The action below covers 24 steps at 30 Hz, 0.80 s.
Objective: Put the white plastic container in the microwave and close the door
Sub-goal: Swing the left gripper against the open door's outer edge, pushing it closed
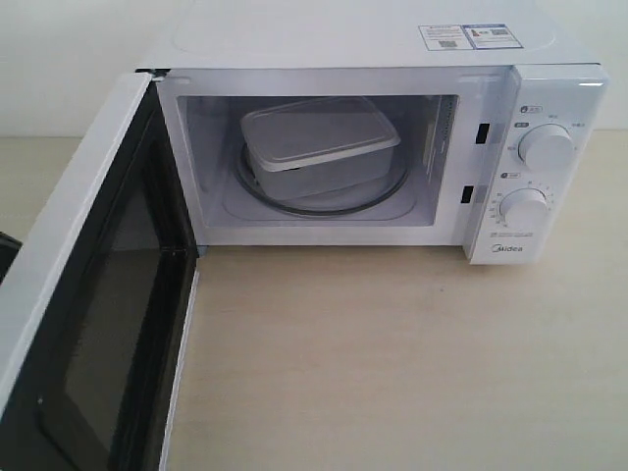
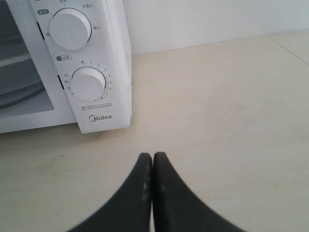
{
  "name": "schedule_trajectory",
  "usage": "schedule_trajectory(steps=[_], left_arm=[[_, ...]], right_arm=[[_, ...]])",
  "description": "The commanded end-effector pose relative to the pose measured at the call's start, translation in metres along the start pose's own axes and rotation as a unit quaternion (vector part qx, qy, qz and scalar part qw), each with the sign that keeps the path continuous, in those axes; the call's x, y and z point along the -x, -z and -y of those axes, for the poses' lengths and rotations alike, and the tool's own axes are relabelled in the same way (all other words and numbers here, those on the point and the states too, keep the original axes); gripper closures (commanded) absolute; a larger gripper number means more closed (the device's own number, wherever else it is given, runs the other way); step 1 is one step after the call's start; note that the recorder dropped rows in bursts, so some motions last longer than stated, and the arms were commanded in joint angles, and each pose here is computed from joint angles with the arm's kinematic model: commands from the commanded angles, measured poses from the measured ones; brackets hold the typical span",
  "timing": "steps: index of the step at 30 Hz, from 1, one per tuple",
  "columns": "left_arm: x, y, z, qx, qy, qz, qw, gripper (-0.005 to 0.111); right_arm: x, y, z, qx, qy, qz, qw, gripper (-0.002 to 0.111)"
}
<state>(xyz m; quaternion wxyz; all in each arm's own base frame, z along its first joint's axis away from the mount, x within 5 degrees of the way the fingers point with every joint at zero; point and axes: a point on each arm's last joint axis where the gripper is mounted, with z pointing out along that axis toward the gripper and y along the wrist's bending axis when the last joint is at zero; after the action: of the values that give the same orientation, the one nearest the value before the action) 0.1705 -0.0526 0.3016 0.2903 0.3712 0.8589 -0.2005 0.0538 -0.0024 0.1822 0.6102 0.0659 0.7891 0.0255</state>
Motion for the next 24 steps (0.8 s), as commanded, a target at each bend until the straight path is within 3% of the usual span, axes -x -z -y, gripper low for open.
schedule_trajectory(steps=[1,5,7,18,24], left_arm=[[0.006,-0.001,0.007,-0.05,-0.015,0.028,0.998,0.102],[0.021,0.001,0.012,-0.073,-0.049,0.109,0.99,0.102],[0.031,-0.003,0.013,-0.047,-0.085,0.143,0.985,0.102],[0.044,-0.055,0.01,-0.062,-0.099,0.112,0.987,0.102],[0.055,-0.077,0.007,-0.05,-0.1,0.142,0.984,0.102]], right_arm=[[0.001,0.0,0.0,0.0,0.0,0.005,1.0,0.108],[0.001,0.0,0.0,0.0,0.0,0.005,1.0,0.108],[0.001,0.0,0.0,0.0,0.0,0.005,1.0,0.108],[0.001,0.0,0.0,0.0,0.0,0.005,1.0,0.108],[0.001,0.0,0.0,0.0,0.0,0.005,1.0,0.108]])
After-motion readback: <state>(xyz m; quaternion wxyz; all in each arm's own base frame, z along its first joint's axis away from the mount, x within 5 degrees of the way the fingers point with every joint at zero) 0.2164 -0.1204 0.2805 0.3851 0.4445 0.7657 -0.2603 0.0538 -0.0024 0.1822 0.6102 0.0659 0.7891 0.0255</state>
